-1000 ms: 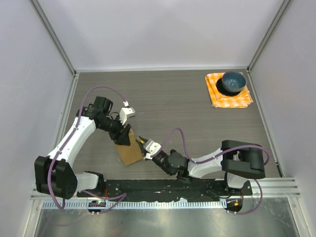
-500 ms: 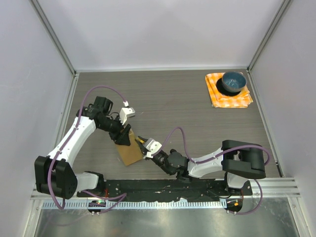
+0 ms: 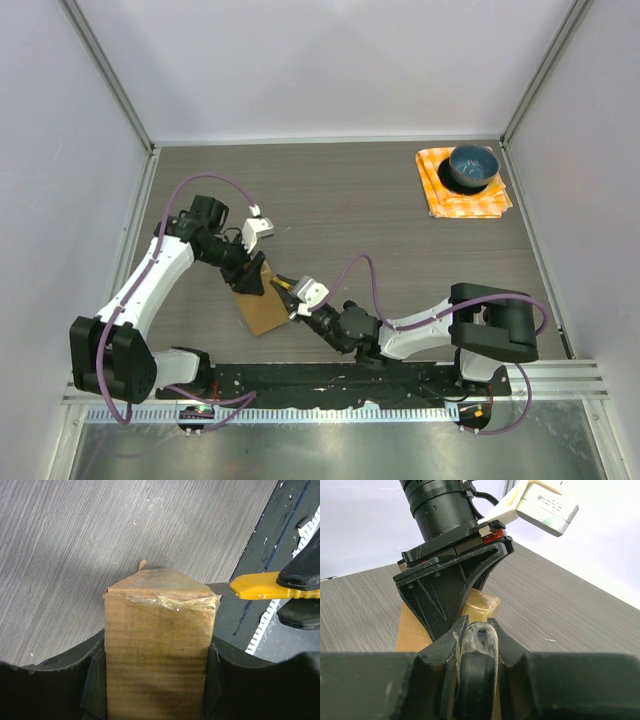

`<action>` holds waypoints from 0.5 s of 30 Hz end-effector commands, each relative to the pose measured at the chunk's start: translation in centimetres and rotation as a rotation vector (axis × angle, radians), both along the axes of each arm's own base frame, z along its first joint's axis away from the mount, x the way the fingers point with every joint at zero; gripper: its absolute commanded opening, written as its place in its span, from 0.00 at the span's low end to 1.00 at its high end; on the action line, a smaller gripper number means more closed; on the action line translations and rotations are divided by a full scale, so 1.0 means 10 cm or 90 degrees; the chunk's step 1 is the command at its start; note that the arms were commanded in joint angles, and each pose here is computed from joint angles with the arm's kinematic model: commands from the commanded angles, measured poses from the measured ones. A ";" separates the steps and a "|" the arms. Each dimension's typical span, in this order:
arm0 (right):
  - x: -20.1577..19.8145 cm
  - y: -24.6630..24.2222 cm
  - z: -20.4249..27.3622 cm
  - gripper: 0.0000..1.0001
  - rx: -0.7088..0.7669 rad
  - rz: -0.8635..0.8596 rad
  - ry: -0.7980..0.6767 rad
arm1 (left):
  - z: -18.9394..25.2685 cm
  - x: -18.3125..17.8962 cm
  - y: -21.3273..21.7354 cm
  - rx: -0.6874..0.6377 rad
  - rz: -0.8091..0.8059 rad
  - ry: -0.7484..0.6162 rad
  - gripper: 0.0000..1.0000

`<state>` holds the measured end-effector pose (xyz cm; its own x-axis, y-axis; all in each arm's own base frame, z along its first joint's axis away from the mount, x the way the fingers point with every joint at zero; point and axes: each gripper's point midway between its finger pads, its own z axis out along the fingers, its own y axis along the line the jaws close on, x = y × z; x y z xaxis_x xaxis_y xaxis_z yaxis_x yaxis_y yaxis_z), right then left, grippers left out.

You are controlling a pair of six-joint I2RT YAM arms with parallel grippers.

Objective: Unpack the express box
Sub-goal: Cut the express box at the center of the board.

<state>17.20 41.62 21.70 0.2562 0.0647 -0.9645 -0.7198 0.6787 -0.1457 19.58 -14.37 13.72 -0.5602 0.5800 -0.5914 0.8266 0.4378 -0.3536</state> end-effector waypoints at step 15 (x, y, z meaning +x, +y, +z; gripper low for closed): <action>0.17 -0.15 0.56 0.01 0.222 -0.057 -0.011 | 0.13 -0.20 0.03 -0.002 -0.007 0.010 0.32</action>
